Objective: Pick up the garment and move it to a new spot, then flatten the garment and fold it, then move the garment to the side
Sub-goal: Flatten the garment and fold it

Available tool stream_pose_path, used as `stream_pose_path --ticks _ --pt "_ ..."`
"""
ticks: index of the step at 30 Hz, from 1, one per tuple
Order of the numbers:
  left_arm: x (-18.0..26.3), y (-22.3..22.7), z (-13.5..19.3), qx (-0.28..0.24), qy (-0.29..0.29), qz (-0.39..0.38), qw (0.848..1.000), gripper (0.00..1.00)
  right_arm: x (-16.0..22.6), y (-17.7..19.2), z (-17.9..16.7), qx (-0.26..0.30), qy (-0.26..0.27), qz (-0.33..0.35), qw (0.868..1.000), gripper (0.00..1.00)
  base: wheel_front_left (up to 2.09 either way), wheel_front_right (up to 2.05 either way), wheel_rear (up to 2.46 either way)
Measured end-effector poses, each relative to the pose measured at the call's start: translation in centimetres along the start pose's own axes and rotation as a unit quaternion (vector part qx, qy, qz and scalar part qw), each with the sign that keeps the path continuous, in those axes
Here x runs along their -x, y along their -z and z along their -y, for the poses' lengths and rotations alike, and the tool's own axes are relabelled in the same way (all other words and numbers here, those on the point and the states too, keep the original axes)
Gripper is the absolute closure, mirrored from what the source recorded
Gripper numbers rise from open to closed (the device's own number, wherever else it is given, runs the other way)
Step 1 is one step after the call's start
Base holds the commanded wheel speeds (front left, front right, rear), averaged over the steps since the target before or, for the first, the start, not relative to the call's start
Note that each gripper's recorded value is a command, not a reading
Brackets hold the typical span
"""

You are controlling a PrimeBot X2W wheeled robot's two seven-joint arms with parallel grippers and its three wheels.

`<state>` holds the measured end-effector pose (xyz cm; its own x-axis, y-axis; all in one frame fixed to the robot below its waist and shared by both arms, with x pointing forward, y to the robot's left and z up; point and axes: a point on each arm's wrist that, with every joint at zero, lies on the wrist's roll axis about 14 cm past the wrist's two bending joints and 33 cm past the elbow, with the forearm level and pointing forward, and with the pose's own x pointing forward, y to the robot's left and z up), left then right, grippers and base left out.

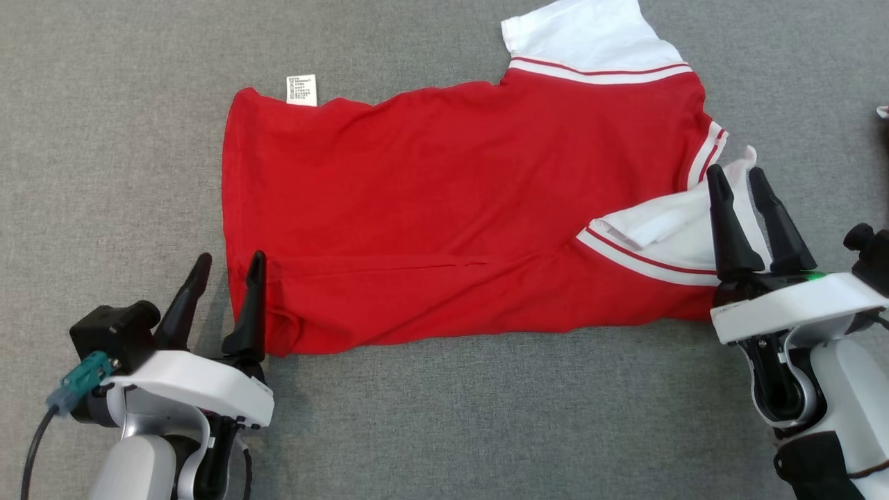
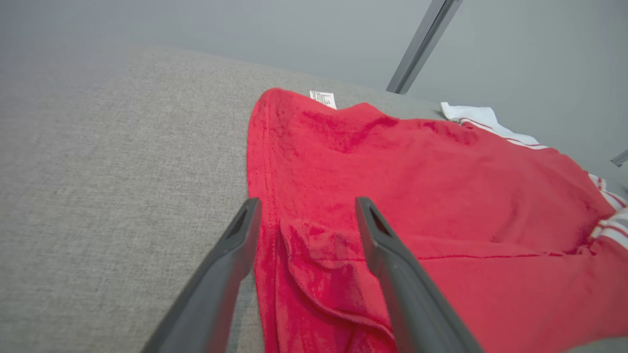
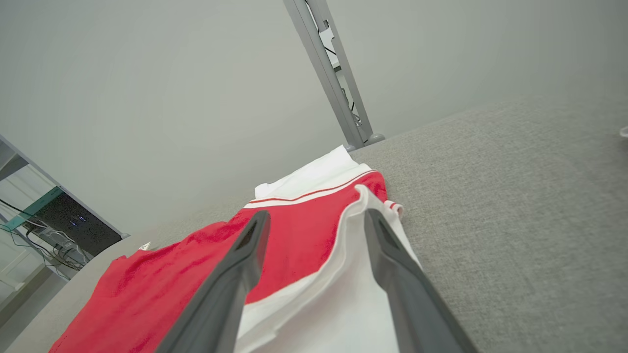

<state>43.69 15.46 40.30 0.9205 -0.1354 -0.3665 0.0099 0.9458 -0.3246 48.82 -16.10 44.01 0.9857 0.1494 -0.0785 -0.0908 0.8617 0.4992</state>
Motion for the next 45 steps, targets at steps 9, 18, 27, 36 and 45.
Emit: stream_pose_path --ticks 9,18,27,36,45 --pt "1.4 -4.6 0.3 -0.026 -0.021 0.169 0.985 0.0 2.4 -5.3 -1.9 0.142 -0.024 0.093 0.985 0.0 0.0 0.0 0.0" --pt "4.6 -7.2 0.4 -0.073 -0.041 0.223 0.971 0.0 8.1 -5.3 -1.9 0.19 0.006 0.097 0.977 0.0 0.0 0.0 0.0" --pt "6.9 -4.3 0.5 -0.083 -0.035 0.187 0.978 0.0 11.2 -5.2 -1.7 0.185 0.027 0.096 0.978 0.0 0.0 0.0 0.0" --pt "6.6 -3.2 0.5 -0.086 -0.03 0.169 0.981 0.0 11.2 -4.7 -1.6 0.176 0.03 0.091 0.98 0.0 0.0 0.0 0.0" --pt "4.8 1.1 0.8 -0.089 0.002 0.088 0.992 0.0 10.7 -0.7 2.3 0.18 0.066 0.013 0.981 0.0 0.0 0.0 0.0"
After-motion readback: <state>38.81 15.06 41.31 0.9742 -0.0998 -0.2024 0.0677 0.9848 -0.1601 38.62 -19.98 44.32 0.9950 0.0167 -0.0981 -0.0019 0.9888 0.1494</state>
